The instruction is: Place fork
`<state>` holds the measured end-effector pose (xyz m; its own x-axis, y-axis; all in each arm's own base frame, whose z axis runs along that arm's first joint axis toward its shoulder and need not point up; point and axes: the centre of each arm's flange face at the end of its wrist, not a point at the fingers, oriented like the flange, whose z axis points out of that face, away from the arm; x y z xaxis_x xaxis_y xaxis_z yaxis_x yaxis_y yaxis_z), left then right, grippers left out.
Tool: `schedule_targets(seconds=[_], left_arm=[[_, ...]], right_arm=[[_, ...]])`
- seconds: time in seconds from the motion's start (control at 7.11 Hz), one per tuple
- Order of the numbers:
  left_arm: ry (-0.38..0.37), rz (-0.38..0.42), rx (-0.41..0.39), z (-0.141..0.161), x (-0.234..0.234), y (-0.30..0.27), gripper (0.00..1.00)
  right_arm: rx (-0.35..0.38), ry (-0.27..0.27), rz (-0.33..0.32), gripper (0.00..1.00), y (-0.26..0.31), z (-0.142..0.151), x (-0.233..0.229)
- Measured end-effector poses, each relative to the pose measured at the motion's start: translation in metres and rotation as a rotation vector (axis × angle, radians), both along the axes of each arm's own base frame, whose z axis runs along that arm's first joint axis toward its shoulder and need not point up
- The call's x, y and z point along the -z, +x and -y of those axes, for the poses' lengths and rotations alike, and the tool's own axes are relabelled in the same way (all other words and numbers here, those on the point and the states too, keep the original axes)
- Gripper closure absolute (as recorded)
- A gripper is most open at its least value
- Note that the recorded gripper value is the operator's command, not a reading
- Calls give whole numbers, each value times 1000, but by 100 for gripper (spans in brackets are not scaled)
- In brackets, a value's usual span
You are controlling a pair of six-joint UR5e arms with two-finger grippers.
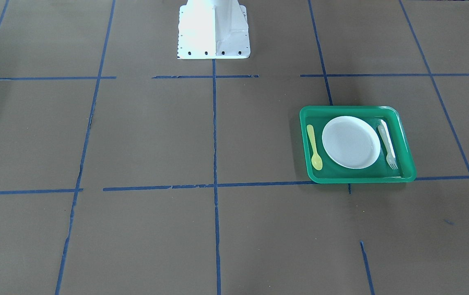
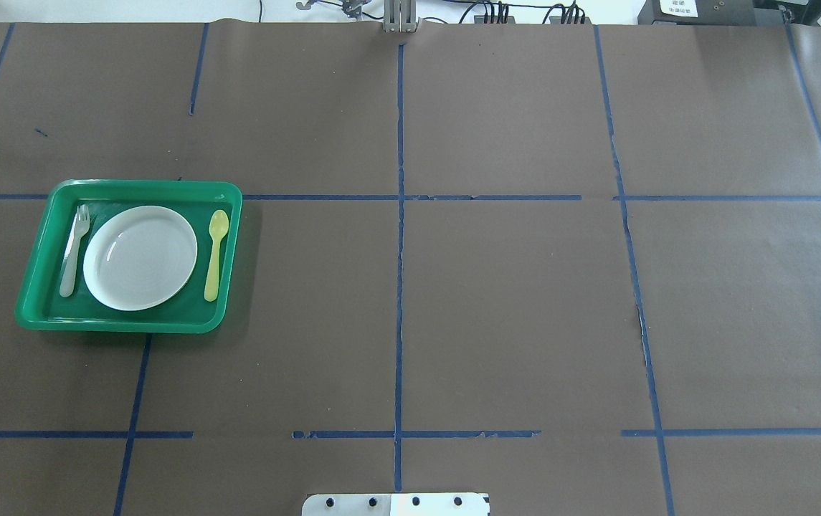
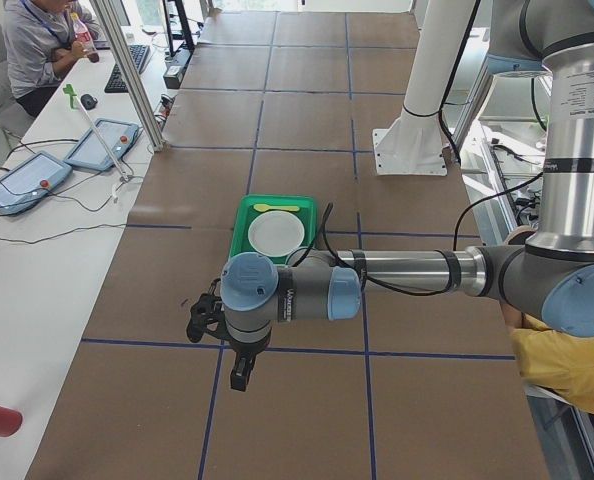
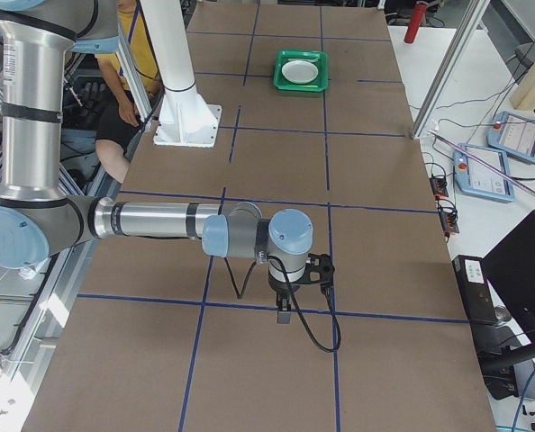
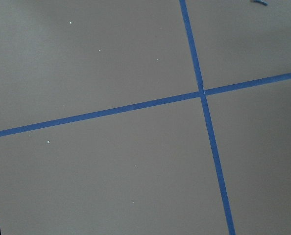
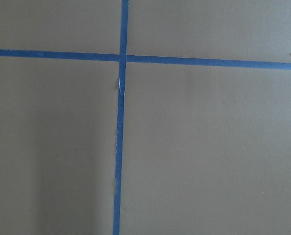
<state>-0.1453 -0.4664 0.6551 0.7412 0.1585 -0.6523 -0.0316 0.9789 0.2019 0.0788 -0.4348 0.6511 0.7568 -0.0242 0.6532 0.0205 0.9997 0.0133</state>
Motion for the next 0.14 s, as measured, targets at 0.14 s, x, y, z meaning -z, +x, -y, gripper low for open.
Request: schedule_targets(seconds=[0.14], left_arm=[[5,2,5,2,3,-3,0]], right_arm=[[0,0,0,0,0,0,0]])
